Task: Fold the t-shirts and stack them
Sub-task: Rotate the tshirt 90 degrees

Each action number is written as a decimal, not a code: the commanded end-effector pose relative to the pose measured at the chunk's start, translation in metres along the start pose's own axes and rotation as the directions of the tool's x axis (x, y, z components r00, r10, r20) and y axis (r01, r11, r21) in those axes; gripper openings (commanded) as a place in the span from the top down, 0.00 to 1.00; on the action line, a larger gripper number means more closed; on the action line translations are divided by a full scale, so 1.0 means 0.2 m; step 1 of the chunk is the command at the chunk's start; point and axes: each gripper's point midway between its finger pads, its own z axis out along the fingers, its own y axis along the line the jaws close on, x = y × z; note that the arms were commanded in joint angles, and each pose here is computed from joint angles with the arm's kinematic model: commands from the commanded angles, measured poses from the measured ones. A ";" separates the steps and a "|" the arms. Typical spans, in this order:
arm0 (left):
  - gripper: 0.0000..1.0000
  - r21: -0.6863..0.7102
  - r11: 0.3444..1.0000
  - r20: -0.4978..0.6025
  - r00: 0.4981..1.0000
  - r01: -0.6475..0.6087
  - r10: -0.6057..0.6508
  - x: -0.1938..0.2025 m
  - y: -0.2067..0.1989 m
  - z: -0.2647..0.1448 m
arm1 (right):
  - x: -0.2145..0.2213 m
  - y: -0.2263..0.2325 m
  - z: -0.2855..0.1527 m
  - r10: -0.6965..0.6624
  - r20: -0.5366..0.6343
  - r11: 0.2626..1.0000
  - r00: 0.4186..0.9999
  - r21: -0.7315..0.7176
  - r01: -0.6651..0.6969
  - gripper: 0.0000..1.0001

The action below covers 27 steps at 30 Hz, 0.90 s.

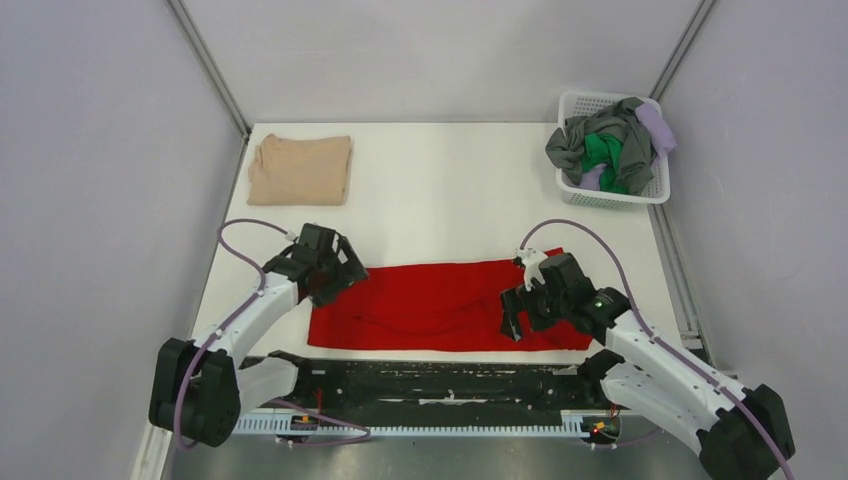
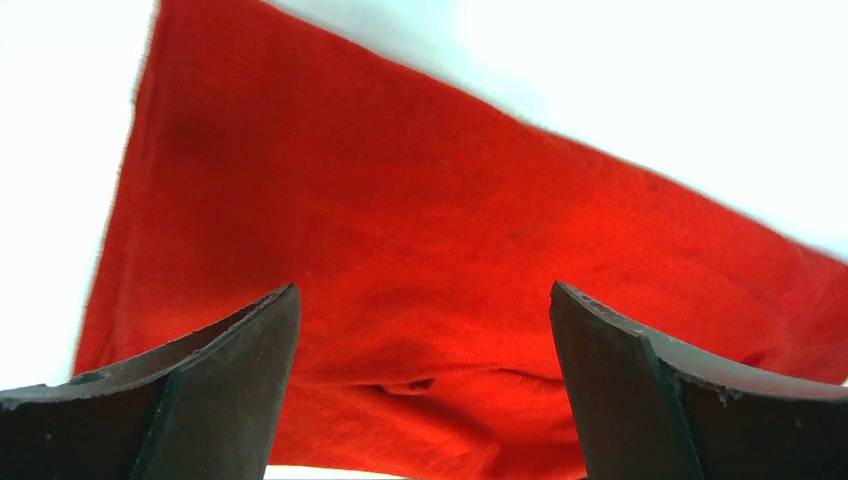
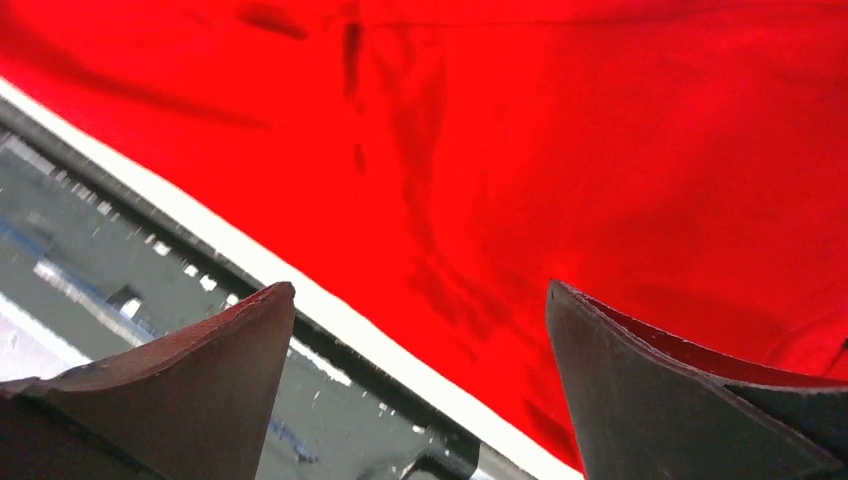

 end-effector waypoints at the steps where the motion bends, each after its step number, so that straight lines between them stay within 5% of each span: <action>1: 0.00 0.091 0.993 -0.046 0.996 -0.074 0.078 0.08 -0.10 -0.01 | -0.04 -0.15 0.12 0.164 0.096 0.971 0.982 0.157 -0.178 0.02; 6: 0.00 0.094 0.990 -0.113 0.986 -0.110 0.120 0.22 -0.12 0.07 | -0.18 -0.25 0.24 0.202 0.271 0.952 0.941 0.171 -0.254 0.02; 15: 0.00 0.011 0.996 -0.139 0.986 -0.087 0.087 0.31 0.03 0.12 | -0.65 -0.45 0.39 0.107 0.409 0.941 0.906 0.253 -0.225 0.02; 27: 0.00 0.285 0.941 -0.213 0.945 -0.185 0.250 0.58 -0.27 0.11 | -1.33 -0.58 0.97 0.053 0.317 0.991 0.947 0.097 -0.088 0.02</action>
